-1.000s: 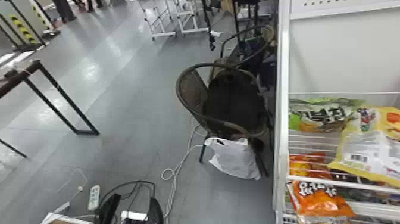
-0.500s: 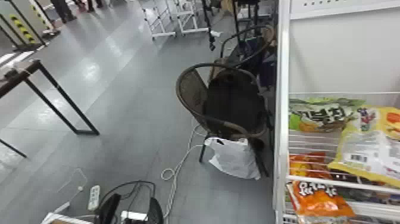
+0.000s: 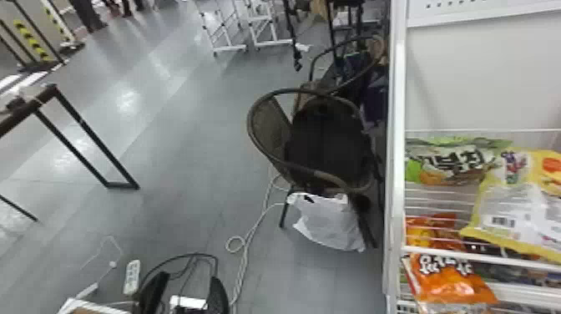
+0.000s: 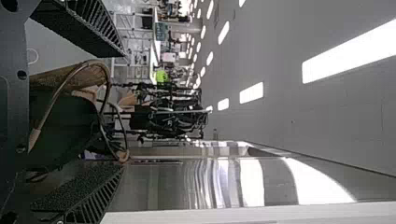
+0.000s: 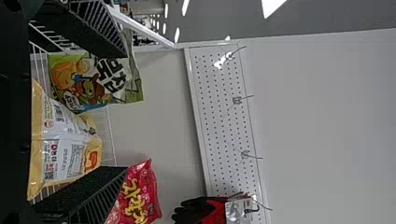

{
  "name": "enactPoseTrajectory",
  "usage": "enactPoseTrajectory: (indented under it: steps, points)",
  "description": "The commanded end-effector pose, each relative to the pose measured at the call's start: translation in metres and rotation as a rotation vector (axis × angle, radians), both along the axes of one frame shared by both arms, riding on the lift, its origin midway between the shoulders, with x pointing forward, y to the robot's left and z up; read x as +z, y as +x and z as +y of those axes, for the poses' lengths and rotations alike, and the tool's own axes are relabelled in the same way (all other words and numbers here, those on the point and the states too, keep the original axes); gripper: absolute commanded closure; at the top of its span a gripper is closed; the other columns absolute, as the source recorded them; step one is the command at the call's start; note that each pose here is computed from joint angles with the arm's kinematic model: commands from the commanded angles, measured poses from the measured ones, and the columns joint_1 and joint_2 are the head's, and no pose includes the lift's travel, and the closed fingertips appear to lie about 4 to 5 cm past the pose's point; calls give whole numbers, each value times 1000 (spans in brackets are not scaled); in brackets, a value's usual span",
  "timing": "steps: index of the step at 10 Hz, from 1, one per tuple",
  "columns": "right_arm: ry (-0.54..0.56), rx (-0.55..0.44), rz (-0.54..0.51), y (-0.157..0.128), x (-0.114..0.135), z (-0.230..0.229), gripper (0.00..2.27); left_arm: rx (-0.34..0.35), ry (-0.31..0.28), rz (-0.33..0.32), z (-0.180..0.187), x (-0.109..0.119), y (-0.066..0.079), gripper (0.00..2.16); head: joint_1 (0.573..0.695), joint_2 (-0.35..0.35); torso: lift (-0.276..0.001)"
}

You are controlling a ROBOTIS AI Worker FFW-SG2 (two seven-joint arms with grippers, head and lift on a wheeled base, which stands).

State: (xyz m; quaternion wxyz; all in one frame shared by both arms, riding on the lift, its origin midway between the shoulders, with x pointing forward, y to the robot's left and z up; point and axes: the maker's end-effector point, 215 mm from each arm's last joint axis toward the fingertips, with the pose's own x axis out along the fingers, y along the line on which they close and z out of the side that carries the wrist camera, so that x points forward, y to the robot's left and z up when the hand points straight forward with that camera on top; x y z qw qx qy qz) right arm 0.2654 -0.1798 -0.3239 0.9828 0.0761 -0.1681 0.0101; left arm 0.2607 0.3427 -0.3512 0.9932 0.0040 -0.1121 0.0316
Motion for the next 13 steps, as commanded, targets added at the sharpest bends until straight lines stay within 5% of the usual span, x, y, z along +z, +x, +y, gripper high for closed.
enactPoseTrajectory:
  steps: [1, 13]
  points:
    - [1, -1, 0, 0, 0, 0, -2, 0, 0, 0, 0, 0, 0, -1, 695, 350, 1]
    - [1, -1, 0, 0, 0, 0, -2, 0, 0, 0, 0, 0, 0, -1, 695, 350, 1]
